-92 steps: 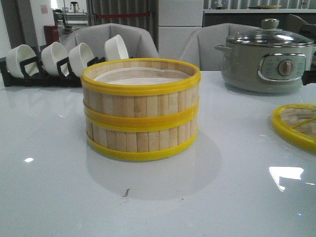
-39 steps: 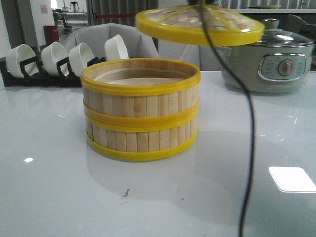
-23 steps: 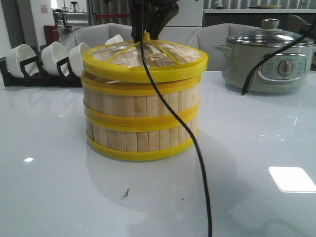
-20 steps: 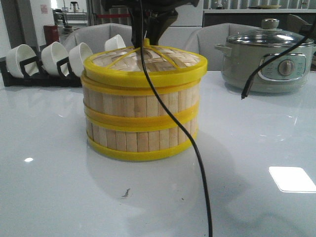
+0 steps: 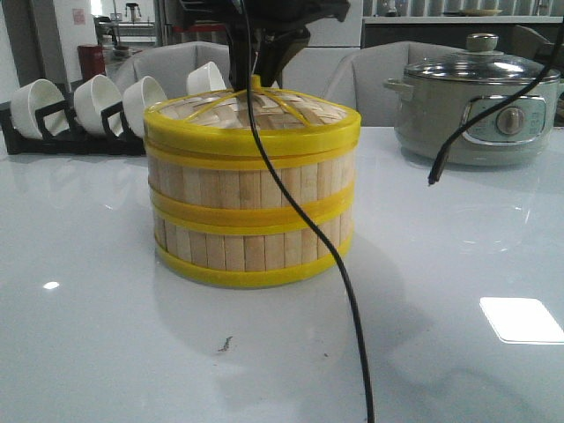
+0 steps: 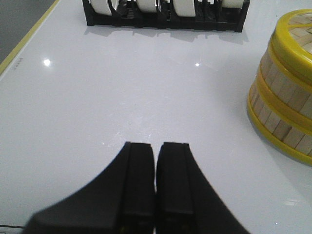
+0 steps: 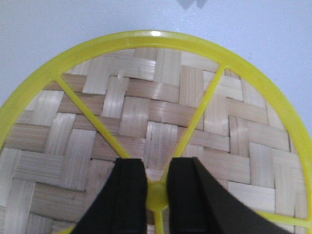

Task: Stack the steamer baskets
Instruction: 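Lower the lid onto the top basket and open the right gripper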

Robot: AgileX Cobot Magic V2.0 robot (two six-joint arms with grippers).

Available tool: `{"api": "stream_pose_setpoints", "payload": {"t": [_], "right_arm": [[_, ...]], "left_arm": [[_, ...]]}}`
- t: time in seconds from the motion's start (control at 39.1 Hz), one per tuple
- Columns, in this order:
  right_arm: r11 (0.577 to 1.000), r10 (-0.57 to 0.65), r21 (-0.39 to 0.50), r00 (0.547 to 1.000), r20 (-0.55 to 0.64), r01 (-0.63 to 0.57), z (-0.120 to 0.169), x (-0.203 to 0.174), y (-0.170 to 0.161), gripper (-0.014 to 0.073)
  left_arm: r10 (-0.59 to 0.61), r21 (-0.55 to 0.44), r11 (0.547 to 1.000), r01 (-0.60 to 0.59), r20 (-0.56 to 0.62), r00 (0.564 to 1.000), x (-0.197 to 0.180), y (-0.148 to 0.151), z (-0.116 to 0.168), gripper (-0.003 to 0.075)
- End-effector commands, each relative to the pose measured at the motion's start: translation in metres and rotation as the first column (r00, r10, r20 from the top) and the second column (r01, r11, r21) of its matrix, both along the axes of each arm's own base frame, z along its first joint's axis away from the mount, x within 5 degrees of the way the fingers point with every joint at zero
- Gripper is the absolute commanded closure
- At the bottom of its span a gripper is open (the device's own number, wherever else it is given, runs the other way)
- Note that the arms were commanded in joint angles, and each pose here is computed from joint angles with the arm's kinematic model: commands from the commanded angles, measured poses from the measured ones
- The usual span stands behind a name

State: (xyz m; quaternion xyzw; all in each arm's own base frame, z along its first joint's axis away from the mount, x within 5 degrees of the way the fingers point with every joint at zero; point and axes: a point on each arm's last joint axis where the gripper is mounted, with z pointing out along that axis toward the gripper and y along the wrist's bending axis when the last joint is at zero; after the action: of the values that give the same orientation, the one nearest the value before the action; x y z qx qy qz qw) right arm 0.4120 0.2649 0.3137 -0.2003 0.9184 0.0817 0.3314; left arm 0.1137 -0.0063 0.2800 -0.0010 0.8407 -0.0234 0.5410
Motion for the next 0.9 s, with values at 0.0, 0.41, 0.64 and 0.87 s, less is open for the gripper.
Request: {"api": "stream_pose_setpoints", "payload": {"t": [0.0, 0.41, 0.64, 0.87], "right_arm": [[0.999, 0.008, 0.05, 0.991, 0.13, -0.015, 0.0448, -0.0083, -0.0071, 0.0547], [0.998, 0.025, 0.053, 0.994, 0.104, -0.031, 0.0433, -0.0143, -0.0002, 0.0547], [0.998, 0.031, 0.046, 0.995, 0.092, -0.036, 0.0424, -0.0167, 0.0018, 0.0547], [0.998, 0.031, 0.045, 0.995, 0.091, -0.035, 0.0423, -0.0167, 0.0017, 0.0547]], "left_arm": [[-0.013, -0.021, 1.0, 0.016, 0.114, 0.993, 0.0038, -0.0022, 0.0173, 0.0629], [-0.013, -0.021, 1.0, 0.016, 0.114, 0.993, 0.0038, -0.0022, 0.0173, 0.0629], [-0.013, -0.021, 1.0, 0.016, 0.114, 0.993, 0.0038, -0.0022, 0.0173, 0.0629], [-0.013, -0.021, 1.0, 0.016, 0.114, 0.993, 0.0038, -0.0022, 0.0173, 0.0629]]}}
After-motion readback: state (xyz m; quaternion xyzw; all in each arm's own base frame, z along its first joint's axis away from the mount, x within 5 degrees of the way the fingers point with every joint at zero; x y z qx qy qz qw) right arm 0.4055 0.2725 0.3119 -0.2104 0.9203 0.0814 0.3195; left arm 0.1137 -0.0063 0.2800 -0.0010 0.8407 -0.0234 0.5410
